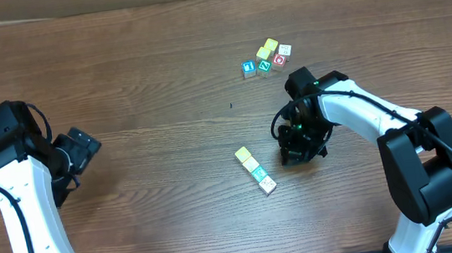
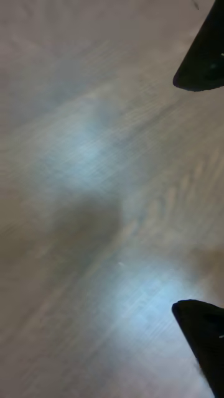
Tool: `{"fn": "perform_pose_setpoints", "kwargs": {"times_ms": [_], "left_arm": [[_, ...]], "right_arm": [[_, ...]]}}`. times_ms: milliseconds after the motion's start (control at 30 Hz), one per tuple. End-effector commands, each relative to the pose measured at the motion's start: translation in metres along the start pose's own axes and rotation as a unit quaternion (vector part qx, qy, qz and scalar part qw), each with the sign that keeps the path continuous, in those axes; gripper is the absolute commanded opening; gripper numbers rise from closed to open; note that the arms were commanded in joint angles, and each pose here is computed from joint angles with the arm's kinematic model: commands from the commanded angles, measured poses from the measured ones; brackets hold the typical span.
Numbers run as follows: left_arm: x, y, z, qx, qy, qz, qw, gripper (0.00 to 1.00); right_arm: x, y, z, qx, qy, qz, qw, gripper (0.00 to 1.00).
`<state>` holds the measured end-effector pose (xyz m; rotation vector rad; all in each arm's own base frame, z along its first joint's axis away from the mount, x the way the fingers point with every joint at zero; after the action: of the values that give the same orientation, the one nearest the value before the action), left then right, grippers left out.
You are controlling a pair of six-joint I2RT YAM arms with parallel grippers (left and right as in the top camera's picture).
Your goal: Flip 4 blocks
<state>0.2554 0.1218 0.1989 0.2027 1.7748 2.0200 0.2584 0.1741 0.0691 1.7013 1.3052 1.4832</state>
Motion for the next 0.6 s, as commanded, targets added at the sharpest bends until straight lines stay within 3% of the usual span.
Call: {"fn": "perform_pose_setpoints", "kwargs": {"times_ms": [0,67,300,333,433,567], "left_arm": [[-0.015,-0.002,0.009,-0.014,0.024,-0.045,0.999,1.00],[-0.026,0.000,-0.008,0.050,0.019,-0.095,0.994,1.00],[-0.019,0.001,-0.028,0.103,0.028,-0.078,0.991,1.00],[-0.025,0.002,-0.032,0.111,0.001,-0.093,0.989,1.00],[-0.050,0.006,-0.049,0.127,-0.098,-0.148,0.976,0.84],[-0.077,0.006,-0.081,0.116,-0.148,-0.102,0.977,0.81]], "right_arm": [[-0.001,0.011,0.003,-0.018,0.023,-0.028,0.999,0.04],[-0.002,0.011,0.000,-0.012,0.019,-0.033,0.999,0.04],[-0.009,0.017,-0.015,0.022,0.051,-0.035,0.998,0.04],[-0.010,0.021,-0.017,0.019,0.058,-0.034,0.998,0.04],[-0.004,0.038,-0.019,-0.011,0.072,-0.028,0.997,0.04],[0.009,0.064,-0.033,-0.051,0.095,-0.026,0.994,0.04]]}}
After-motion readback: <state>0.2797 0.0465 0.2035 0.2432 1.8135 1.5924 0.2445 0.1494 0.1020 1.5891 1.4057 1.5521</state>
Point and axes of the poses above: each gripper's point midway between its finger pads, its own y axis back along the fingers, its own x axis along the line the jaws close on, z = x × y, the point moved 5 cm from there along y, back along the fingers, and after that the axes turned 11 degrees about y, right-handed, at the moved point
